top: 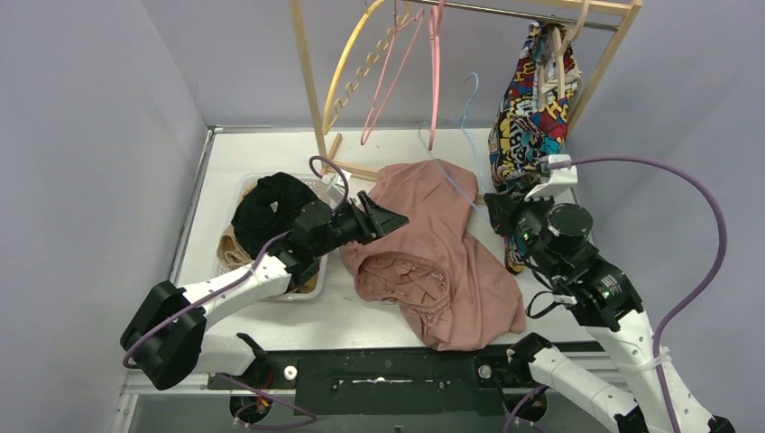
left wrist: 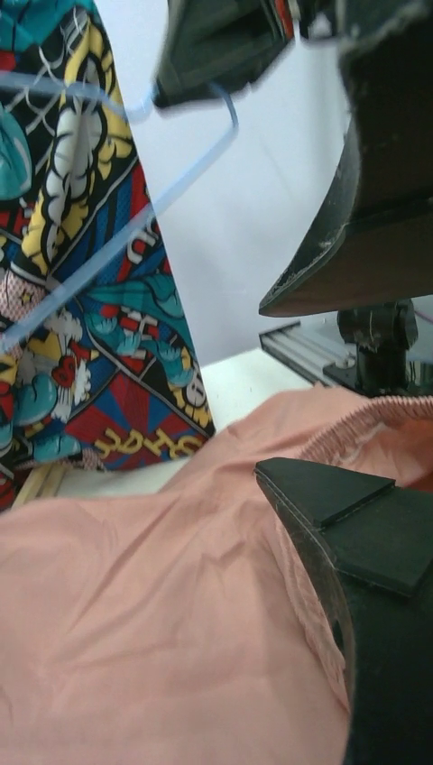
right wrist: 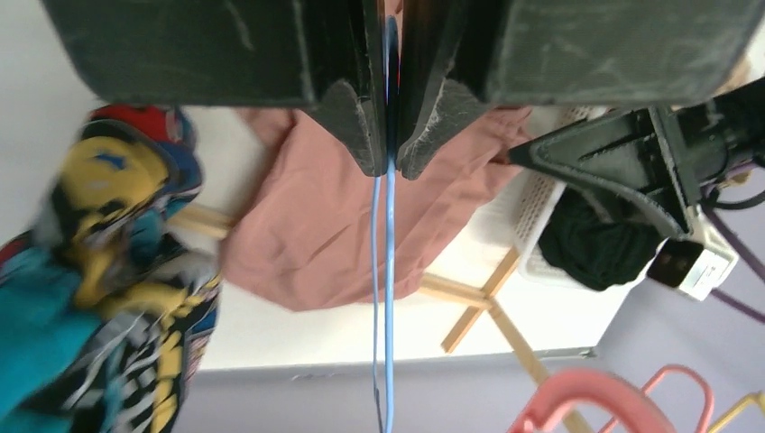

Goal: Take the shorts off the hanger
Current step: Place the hanger on the clothes rod, then pick up the shorts at the center of the board.

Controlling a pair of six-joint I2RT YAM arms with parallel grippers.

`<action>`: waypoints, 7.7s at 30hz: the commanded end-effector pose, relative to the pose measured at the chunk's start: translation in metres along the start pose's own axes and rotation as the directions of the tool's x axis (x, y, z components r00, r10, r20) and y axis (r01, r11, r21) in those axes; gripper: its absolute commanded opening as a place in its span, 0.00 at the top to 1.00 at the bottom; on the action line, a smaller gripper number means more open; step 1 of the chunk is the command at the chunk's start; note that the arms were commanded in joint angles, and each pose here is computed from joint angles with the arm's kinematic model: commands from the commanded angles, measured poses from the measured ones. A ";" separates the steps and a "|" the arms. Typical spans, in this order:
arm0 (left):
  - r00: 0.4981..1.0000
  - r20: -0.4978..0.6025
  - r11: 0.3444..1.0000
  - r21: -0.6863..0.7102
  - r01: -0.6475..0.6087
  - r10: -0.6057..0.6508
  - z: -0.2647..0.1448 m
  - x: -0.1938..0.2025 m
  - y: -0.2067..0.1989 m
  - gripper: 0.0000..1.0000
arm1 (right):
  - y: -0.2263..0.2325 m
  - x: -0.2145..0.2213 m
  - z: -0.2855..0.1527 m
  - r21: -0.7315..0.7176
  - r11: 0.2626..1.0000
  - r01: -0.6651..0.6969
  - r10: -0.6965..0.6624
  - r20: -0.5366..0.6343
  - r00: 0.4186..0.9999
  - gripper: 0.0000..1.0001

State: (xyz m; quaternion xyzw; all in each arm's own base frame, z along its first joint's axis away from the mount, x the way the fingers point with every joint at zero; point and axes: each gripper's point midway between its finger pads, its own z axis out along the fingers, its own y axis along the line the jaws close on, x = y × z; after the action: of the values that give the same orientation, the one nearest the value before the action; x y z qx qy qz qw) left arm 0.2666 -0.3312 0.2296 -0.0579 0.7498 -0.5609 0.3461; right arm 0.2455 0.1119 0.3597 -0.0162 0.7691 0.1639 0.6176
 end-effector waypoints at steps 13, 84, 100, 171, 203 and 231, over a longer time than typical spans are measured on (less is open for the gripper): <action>0.889 0.019 0.889 0.057 0.455 -0.457 0.055 0.045 -0.005 0.39 | 0.013 0.137 0.005 -0.065 0.939 -0.338 0.318 -0.212 0.924 1.00; 0.953 0.105 0.951 -0.094 0.293 -0.283 0.017 0.037 0.031 0.43 | -0.013 0.082 -0.016 0.122 0.990 -0.068 0.098 -0.258 0.961 1.00; 0.986 0.166 0.979 -0.195 0.057 -0.025 -0.016 -0.001 0.031 0.41 | 0.003 -0.024 0.003 0.147 0.983 0.108 -0.096 -0.085 0.992 1.00; 0.935 -0.218 0.936 -0.281 0.213 -0.279 -0.064 0.141 0.050 0.24 | 0.034 0.172 -0.015 -0.116 0.929 -0.350 0.261 -0.464 0.847 0.33; 0.981 0.008 0.851 -0.497 0.171 -0.192 0.036 0.102 0.110 0.21 | 0.059 0.283 -0.005 -0.073 0.901 -0.427 0.296 -0.616 0.730 0.81; 0.780 -0.072 0.712 -0.363 -0.601 0.622 -0.058 -0.017 -0.012 1.00 | 0.019 0.175 -0.024 0.014 0.927 -0.375 0.363 -0.289 0.886 0.40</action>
State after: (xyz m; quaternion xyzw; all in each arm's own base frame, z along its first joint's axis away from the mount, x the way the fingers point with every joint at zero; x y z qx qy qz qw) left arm 0.2392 -0.3106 0.1664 0.0345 0.8733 -0.2763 0.3998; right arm 0.1663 0.1765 0.1937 0.0536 0.8363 0.3387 0.4277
